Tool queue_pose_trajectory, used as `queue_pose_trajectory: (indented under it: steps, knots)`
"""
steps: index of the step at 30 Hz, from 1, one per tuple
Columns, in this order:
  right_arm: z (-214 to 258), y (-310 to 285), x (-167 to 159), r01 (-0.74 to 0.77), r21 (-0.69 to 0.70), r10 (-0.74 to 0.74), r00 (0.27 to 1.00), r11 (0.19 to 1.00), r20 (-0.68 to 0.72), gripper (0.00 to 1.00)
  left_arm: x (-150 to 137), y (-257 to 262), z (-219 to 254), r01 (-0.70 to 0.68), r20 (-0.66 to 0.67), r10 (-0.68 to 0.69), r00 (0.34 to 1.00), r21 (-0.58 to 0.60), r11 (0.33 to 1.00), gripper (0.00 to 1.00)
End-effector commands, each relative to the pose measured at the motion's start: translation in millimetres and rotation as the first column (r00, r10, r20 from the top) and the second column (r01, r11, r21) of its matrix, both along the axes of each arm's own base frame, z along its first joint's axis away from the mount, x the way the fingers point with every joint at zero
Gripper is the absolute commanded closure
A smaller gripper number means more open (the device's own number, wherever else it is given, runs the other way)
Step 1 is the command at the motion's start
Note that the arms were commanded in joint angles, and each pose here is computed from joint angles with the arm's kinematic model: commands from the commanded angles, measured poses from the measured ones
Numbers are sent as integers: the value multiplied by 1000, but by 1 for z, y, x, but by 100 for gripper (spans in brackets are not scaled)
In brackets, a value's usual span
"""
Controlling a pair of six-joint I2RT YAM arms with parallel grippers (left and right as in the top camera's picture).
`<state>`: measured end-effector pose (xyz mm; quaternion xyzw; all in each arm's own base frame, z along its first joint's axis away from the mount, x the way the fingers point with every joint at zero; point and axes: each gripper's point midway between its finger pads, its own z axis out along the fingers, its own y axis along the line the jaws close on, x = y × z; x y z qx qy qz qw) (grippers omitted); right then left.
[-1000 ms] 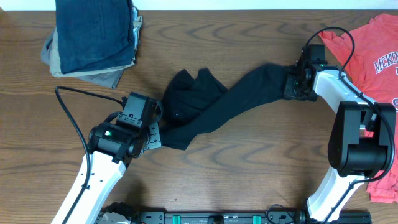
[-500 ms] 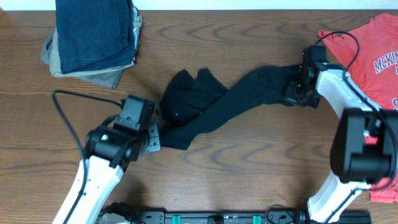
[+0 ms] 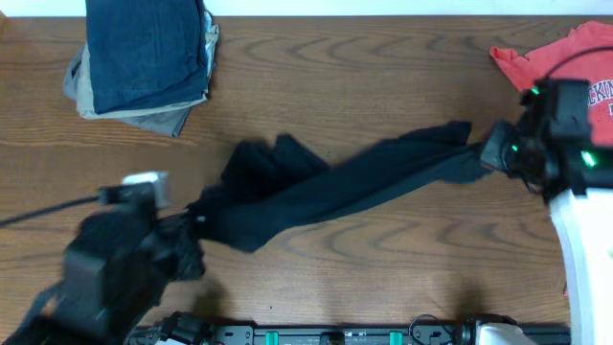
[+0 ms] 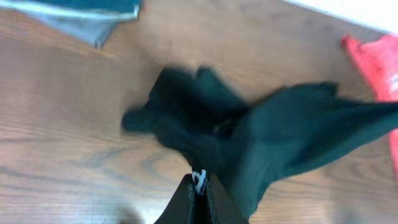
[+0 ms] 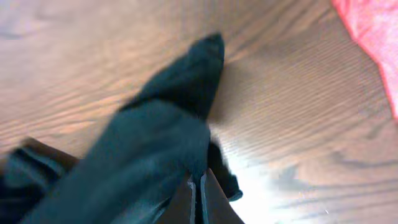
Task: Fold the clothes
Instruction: 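Lift the shirt with both grippers and lay it flat on the table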
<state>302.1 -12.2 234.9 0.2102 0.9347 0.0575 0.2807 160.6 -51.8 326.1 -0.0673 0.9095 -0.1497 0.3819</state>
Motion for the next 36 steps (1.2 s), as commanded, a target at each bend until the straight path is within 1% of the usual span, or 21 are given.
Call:
queue_pose_trajectory:
  steps: [1,6,12,15,17,19,21,24,26,28,29,30,31,32,33,34,36]
  knots:
    - [43,2,-23,-14,-8,15,992,1000,127,99,-12,4,32,8,67,-7,998,-18,1000,94]
    - [101,4,-63,-34,-39,43,969,999,244,99,-34,12,74,11,158,-3,987,-51,999,94]
    - [174,6,-96,-64,-100,96,932,993,351,99,-58,21,131,24,313,10,950,-106,994,94]
    - [208,3,-100,-52,-129,101,905,990,413,99,-59,23,156,30,379,15,925,-113,993,94]
    - [224,-2,-97,-24,-148,87,895,989,438,99,-49,20,168,37,406,3,914,-92,995,94]
    - [232,-7,-89,-1,-161,73,895,987,440,99,-30,13,175,41,406,-6,914,-78,996,94]
    - [231,-10,-73,8,-168,64,907,986,417,99,-1,2,176,39,379,-10,925,-68,997,94]
    - [218,-16,-43,18,-178,48,932,984,359,99,51,-17,164,47,314,-40,948,-16,999,94]
    - [204,-26,-17,49,-192,13,951,980,309,99,92,-31,149,48,254,-49,966,13,999,94]
    - [189,-38,9,82,-205,-25,964,975,263,99,134,-41,129,36,193,-43,980,36,999,94]
    - [180,-45,23,94,-209,-42,970,973,240,99,162,-46,114,33,161,-42,986,59,998,94]
    - [170,-51,38,102,-208,-56,974,973,217,99,179,-48,105,30,143,-40,989,71,997,94]
    - [160,-57,52,111,-208,-70,978,972,197,99,206,-51,89,25,116,-35,993,88,996,94]
    - [150,-63,64,123,-204,-86,980,971,180,99,226,-53,76,19,97,-28,995,99,995,94]
    - [141,-68,76,130,-204,-96,981,970,165,99,246,-52,62,6,78,-15,997,104,995,94]
    - [128,-78,94,142,-205,-113,982,968,148,99,272,-50,44,-12,59,5,998,109,994,94]
    - [109,-90,117,158,-206,-133,982,966,132,99,310,-43,16,-42,43,37,998,116,992,94]
